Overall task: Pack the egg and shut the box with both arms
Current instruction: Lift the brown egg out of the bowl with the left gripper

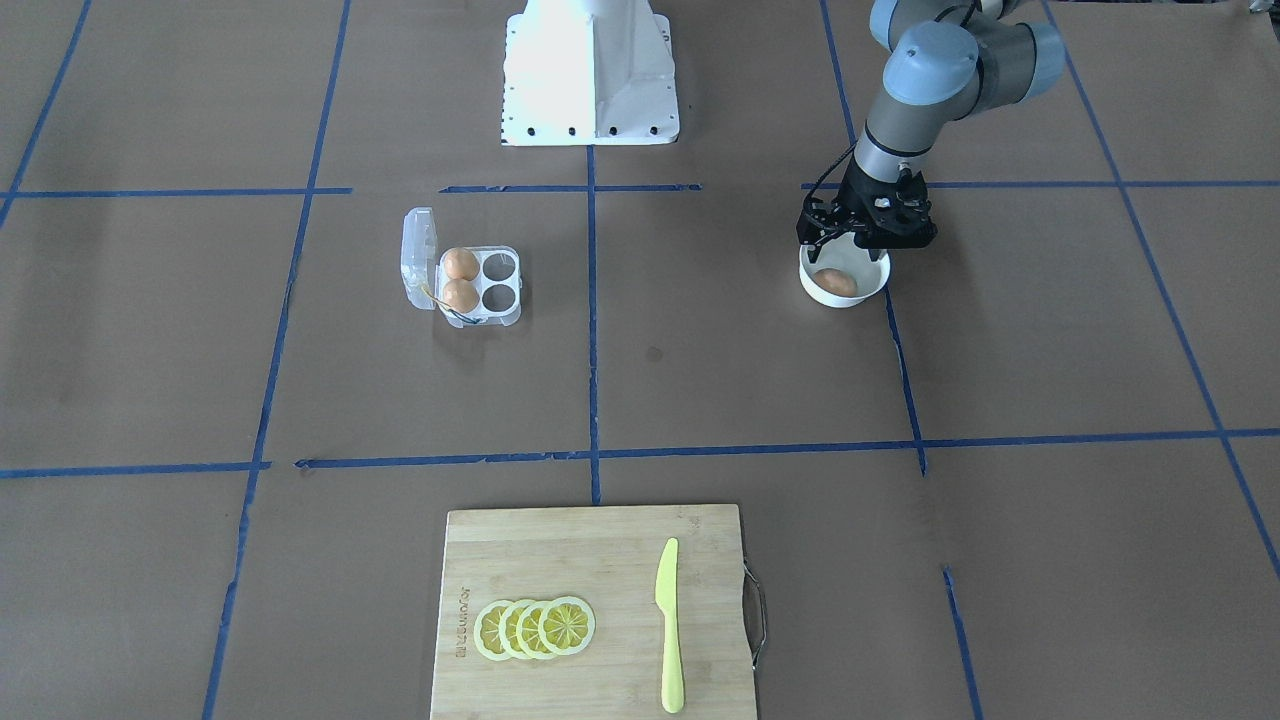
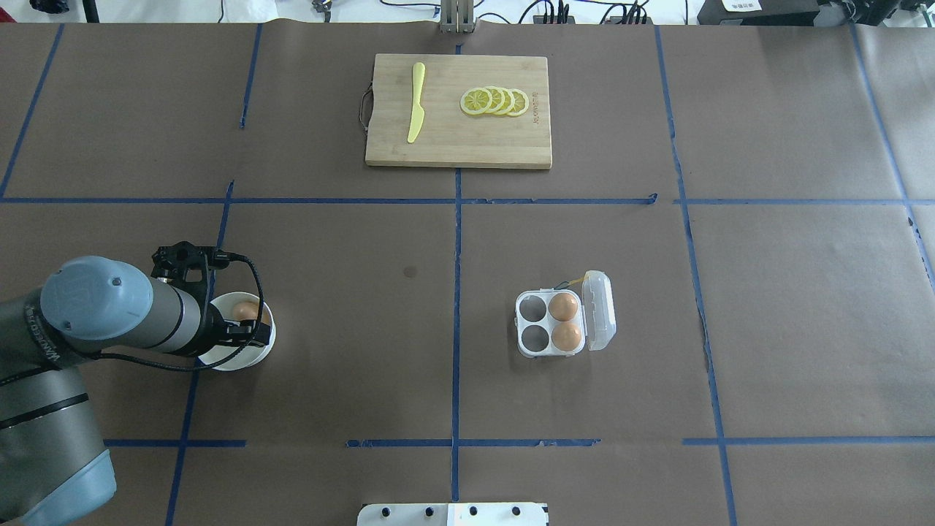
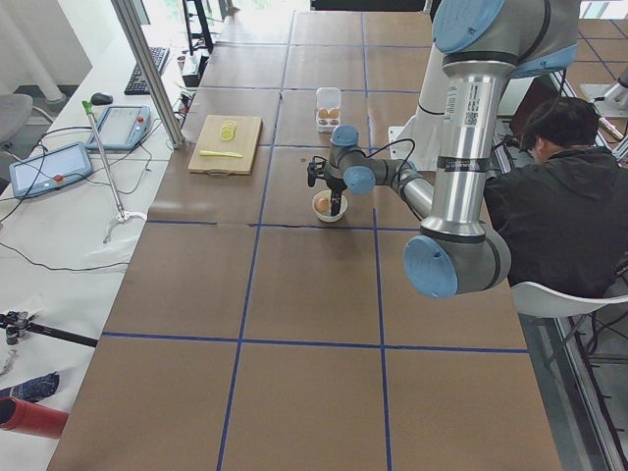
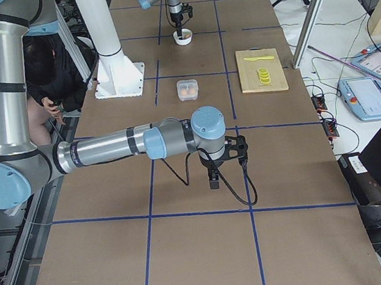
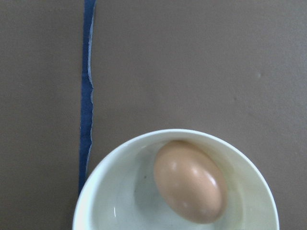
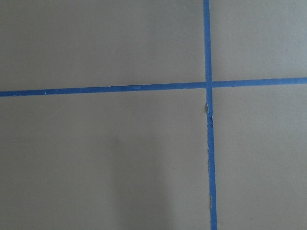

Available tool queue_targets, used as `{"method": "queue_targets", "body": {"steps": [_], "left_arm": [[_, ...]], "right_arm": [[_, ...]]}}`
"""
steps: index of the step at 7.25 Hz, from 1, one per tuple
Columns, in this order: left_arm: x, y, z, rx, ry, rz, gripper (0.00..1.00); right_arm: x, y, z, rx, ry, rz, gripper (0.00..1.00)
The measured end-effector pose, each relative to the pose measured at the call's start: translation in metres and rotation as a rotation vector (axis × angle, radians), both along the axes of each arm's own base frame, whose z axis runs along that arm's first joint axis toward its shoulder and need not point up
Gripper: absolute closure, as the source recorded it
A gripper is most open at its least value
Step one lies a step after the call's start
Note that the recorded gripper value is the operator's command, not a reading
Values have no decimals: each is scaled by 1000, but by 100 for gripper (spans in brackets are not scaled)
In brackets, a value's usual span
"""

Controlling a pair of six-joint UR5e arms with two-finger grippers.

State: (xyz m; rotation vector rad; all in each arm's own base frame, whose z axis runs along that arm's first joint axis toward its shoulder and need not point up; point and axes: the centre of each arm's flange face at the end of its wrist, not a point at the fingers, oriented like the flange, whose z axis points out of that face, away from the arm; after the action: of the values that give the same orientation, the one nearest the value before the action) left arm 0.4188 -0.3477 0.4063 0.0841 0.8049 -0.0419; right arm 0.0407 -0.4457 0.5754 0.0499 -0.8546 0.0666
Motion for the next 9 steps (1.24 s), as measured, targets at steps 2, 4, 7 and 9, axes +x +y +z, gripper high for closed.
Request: {"method": "queue_targets", "body": {"steps": [2, 4, 7, 9], "left_arm": [[2, -1, -1, 3, 2, 2, 18], [4, -2, 2, 1, -5, 4, 18], [8, -9, 6, 1, -13, -2, 18], [13, -20, 3, 4, -10, -13, 18]], "right_arm": [[0, 1, 0, -1, -1, 0, 0], [0, 1, 0, -2, -2, 0, 0], [0, 1, 0, -1, -2, 0, 0], [0, 1, 1, -2, -1, 0, 0]]}}
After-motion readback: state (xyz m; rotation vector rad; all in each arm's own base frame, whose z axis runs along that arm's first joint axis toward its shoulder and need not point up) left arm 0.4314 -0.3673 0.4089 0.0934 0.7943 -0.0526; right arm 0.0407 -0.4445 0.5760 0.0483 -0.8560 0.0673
